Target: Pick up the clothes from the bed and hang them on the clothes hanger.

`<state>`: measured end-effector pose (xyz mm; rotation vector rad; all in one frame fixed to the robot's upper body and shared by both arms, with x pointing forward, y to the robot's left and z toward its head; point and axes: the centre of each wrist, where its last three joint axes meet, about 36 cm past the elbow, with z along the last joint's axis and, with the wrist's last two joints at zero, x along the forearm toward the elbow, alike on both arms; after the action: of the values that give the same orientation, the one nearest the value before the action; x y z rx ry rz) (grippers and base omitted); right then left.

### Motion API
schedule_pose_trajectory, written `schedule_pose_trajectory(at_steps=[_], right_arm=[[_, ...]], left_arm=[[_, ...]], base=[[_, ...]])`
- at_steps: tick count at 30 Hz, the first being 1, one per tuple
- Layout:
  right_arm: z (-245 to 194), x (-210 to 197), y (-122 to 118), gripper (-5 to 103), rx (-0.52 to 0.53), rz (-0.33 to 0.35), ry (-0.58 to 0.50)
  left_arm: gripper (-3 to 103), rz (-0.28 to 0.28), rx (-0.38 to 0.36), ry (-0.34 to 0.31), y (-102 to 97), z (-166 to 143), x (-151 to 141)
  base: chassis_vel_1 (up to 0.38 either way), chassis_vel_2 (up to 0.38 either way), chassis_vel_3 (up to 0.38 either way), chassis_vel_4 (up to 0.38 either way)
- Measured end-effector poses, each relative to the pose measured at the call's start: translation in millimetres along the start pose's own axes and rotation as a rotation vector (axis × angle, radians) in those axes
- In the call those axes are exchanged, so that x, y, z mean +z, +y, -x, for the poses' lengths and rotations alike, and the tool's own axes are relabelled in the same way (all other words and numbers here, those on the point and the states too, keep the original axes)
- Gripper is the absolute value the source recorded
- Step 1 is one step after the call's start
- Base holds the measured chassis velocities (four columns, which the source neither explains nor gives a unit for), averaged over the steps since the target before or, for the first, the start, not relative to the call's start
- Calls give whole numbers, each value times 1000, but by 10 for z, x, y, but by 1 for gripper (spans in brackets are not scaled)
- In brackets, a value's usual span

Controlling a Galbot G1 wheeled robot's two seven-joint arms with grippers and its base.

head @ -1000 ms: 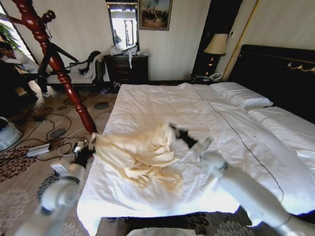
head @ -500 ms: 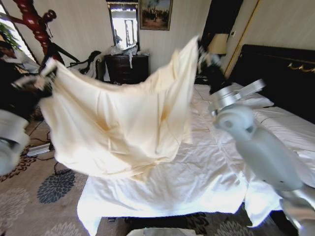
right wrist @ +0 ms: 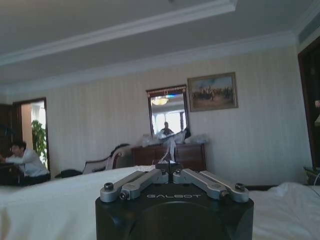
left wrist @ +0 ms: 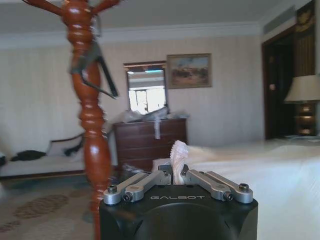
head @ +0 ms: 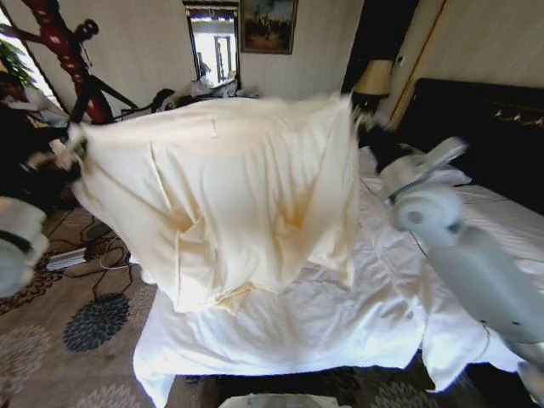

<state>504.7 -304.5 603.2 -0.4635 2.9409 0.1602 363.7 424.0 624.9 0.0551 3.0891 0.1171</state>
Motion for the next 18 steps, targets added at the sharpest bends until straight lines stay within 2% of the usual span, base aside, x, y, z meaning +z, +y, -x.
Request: schedule_pose_trajectory(at_steps=[2,5,7,10,13,15,17,18], right_arm=[[-128,169,40,0,-28,0,17],[-182,166,65,0,-57,6,-17],[-220,77,124,0,-106,21,-85],[-235,-52,199,0,-138,39,-132],[-242,-437,351,0,-190,66,-234],[-241,-529,374,0,-195,68,-257],[-248,-852,441,0,-202,70,-338],[-252,-916,452,0,-201,71,-353]], left_arm=[[2,-48,53,-7,-173,-70,-30],[2,-61,73,-20,-233,-99,-90],[2,-62,87,-45,-278,-123,-225],[2,-55,81,-74,-305,-129,-359],[2,-14,23,-152,-348,-106,-743],[2,-6,15,-170,-350,-101,-831],[2,21,4,-244,-347,-106,-1193],[2,26,3,-260,-344,-114,-1264]], base=[[0,0,0,0],[0,0,0,0],[0,0,0,0],[0,0,0,0],[0,0,0,0],[0,0,0,0],[0,0,0,0],[0,0,0,0]])
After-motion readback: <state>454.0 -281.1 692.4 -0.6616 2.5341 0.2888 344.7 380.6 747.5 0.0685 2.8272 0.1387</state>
